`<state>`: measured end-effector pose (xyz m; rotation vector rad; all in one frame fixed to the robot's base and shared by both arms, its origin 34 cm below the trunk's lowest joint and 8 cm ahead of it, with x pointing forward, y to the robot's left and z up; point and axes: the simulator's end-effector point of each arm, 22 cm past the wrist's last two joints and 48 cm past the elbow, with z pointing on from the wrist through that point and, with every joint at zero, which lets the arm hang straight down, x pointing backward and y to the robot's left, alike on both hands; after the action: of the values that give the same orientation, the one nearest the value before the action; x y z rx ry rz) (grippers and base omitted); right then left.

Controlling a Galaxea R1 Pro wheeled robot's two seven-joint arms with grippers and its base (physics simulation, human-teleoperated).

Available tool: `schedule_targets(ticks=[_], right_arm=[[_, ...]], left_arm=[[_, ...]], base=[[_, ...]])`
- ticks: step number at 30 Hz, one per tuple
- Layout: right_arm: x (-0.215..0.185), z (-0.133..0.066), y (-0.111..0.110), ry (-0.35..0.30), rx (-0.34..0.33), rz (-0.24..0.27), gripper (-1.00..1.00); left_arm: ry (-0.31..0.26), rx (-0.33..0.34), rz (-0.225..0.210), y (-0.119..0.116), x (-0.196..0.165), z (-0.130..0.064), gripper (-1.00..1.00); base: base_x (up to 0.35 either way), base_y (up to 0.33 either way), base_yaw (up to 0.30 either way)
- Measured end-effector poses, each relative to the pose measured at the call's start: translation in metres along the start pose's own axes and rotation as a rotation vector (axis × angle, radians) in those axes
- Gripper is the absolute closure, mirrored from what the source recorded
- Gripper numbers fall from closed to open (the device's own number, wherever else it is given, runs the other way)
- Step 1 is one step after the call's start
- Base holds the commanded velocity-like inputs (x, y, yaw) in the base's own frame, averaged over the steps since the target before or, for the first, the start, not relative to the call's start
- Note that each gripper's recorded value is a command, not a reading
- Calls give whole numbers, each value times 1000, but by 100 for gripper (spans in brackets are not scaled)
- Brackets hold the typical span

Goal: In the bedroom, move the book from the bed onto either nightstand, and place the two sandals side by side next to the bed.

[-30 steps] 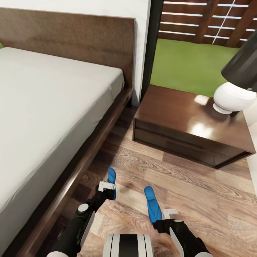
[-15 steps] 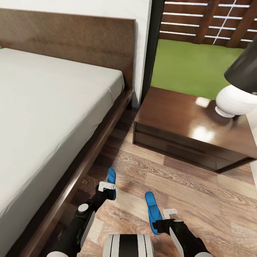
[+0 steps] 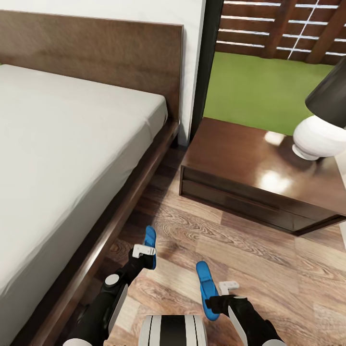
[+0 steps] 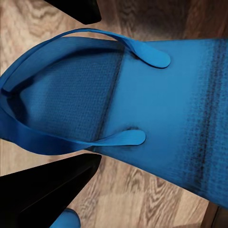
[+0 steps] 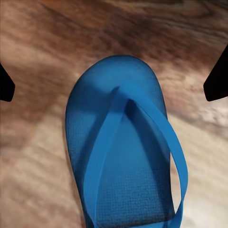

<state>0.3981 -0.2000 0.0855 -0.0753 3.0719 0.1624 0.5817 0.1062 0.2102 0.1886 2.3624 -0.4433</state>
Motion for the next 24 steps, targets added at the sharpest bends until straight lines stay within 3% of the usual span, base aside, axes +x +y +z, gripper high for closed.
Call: schedule_targets(ticks=[24], right_arm=[[44,29,-1,97,-4,10,-100]], left_arm=[[91,1,-36,5,57,15,100]], base=[[0,0,0]])
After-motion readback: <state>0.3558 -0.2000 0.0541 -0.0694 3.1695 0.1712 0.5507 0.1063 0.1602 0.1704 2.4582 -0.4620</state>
